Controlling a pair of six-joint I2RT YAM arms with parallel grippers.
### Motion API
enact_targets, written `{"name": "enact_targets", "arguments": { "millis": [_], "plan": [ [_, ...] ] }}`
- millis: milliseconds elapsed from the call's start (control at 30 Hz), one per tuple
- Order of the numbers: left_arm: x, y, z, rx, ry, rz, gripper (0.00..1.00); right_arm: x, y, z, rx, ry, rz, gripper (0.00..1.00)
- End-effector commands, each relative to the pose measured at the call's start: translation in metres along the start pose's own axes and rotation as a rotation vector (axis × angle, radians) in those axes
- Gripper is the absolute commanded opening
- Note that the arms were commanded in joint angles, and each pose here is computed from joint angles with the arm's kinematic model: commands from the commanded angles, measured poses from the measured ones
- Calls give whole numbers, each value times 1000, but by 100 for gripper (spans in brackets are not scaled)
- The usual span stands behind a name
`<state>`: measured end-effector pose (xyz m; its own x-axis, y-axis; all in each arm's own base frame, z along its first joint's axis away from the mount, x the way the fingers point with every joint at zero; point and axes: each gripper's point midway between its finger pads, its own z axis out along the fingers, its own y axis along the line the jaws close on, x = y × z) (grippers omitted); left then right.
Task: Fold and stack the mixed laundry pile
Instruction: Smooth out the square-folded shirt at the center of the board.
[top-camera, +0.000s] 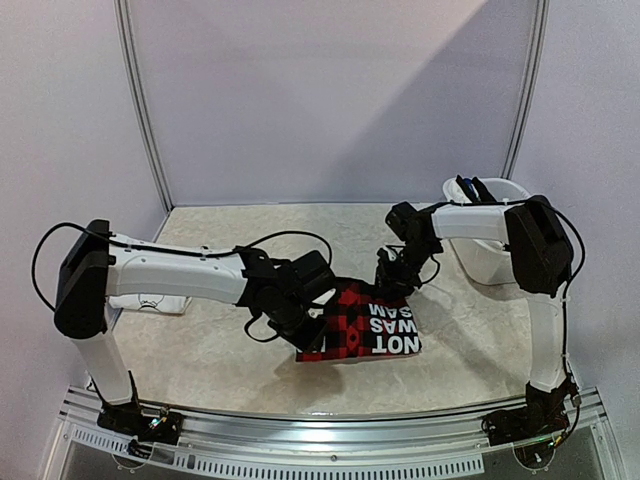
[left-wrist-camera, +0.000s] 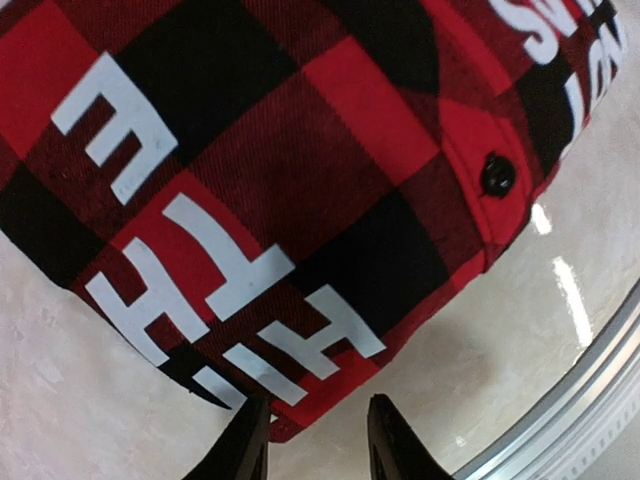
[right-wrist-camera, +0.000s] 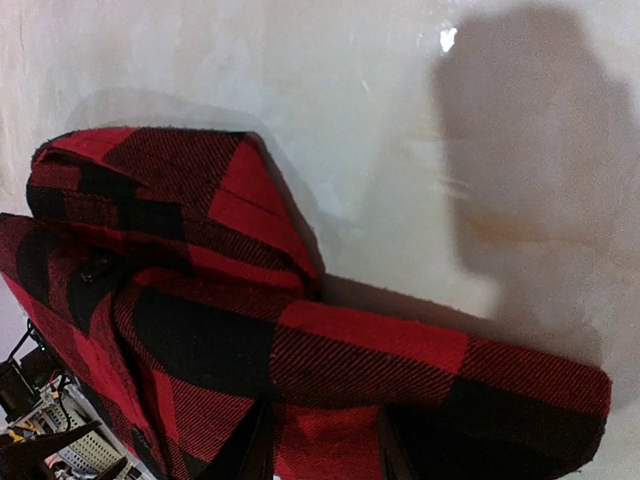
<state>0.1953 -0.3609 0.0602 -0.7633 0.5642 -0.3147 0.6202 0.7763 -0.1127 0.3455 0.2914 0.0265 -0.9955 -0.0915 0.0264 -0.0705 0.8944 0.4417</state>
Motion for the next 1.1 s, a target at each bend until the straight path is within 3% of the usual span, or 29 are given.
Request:
{"name": "enact_targets", "arguments": {
  "millis": [0, 400, 733, 1067],
  "plan": [
    [22, -6, 19, 12, 38, -24, 33, -12, -11, 12, -2, -3, -24, 36],
    [40, -7, 19, -34, 63, -24, 31, -24, -21, 22, -6, -3, -31, 34],
    [23, -5, -17, -45, -12, -50, 32, -47, 1, -21, 12, -83, -108, 35],
    [22, -1, -26, -45, -49, -84, 32, -11, 11, -58, -55, -112, -82, 36]
  ]
}}
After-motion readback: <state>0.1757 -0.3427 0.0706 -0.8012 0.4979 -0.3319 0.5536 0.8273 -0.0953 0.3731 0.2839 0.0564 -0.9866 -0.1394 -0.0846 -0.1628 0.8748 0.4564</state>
